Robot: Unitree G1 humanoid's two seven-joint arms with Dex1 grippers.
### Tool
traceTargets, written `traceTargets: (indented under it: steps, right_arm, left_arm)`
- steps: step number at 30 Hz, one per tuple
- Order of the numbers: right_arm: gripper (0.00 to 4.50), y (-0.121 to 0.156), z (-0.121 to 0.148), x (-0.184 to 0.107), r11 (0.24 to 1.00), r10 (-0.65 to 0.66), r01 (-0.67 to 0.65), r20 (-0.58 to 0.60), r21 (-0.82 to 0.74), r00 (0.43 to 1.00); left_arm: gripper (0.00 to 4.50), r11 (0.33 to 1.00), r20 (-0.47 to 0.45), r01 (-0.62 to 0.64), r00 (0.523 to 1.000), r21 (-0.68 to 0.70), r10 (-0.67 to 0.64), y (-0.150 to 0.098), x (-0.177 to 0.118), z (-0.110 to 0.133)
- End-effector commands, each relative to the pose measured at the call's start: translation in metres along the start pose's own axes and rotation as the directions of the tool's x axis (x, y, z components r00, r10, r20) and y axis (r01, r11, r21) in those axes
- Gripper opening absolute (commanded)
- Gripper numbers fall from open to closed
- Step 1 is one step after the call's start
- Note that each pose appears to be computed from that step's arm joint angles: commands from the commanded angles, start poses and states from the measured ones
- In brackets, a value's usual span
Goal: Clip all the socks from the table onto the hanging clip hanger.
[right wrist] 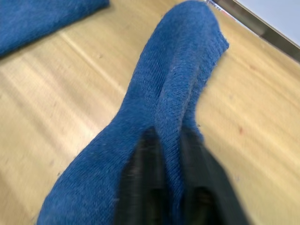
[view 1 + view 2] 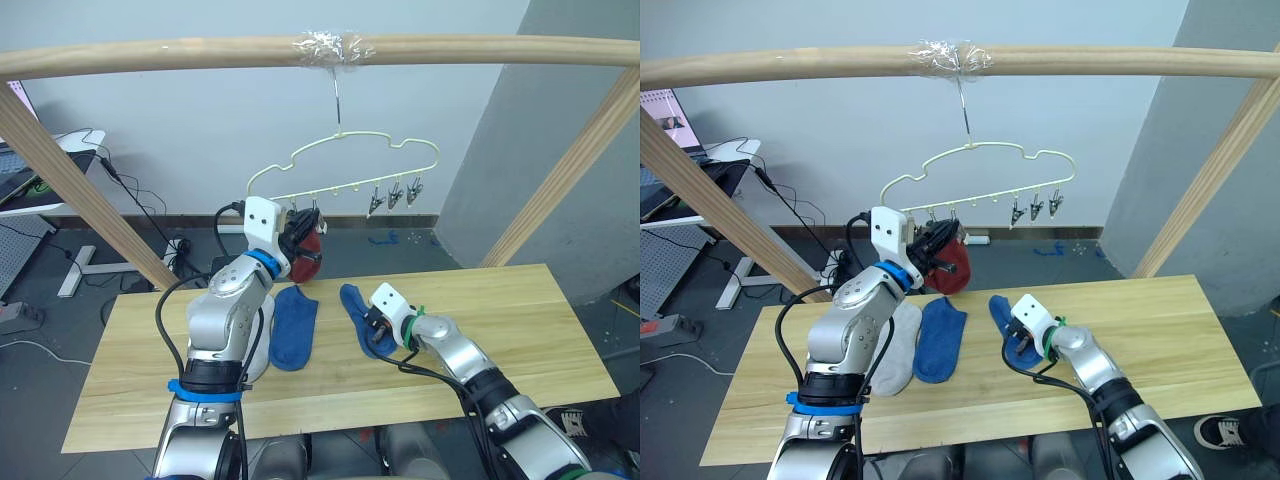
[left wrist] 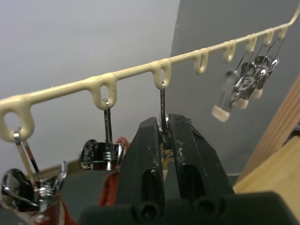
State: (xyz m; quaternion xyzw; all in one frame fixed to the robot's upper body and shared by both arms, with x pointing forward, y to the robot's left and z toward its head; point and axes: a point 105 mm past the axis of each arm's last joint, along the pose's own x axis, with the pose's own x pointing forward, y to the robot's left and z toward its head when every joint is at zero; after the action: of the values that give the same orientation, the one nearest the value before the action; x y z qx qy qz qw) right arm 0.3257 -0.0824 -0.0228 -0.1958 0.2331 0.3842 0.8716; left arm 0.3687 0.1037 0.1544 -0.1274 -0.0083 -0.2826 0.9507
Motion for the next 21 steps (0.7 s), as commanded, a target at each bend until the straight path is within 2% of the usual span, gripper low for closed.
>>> traceTargets:
  steps: [1,3,5,7,9,12,21]
  right_arm:
    - [0.02,-0.005,0.019,-0.025,0.999,-0.019,0.021,0.090,-0.030,0.996]
    - [0.02,-0.003,0.025,-0.036,0.999,-0.026,0.028,0.121,-0.020,0.992]
    - [0.02,0.005,0.044,-0.054,0.999,-0.008,0.000,0.212,0.040,0.977]
    - [0.02,0.010,0.065,-0.071,0.993,-0.017,-0.017,0.292,0.114,0.956]
    - [0.02,0.015,0.080,-0.084,0.993,-0.014,-0.026,0.342,0.112,0.940]
    - [0.02,0.021,0.098,-0.096,0.993,-0.006,-0.038,0.380,0.109,0.925]
    - [0.02,0.027,0.116,-0.095,0.993,0.000,-0.048,0.409,0.108,0.913]
  left_arm:
    - [0.00,0.979,-0.036,0.021,0.999,-0.205,-0.029,0.005,-0.005,0.000]
    - [0.00,0.957,-0.046,0.033,0.998,-0.289,-0.048,0.006,-0.008,0.001]
    - [0.00,0.909,-0.048,0.059,0.995,-0.412,-0.086,0.006,-0.010,0.004]
    - [0.00,0.877,-0.058,0.075,0.991,-0.475,-0.116,0.006,-0.013,0.006]
    - [0.00,0.872,-0.082,0.072,0.988,-0.484,-0.128,0.006,-0.016,0.004]
    - [0.00,0.834,-0.064,0.100,0.985,-0.542,-0.160,0.002,-0.016,0.009]
    - [0.00,0.809,-0.070,0.145,0.972,-0.570,-0.223,-0.011,-0.020,0.010]
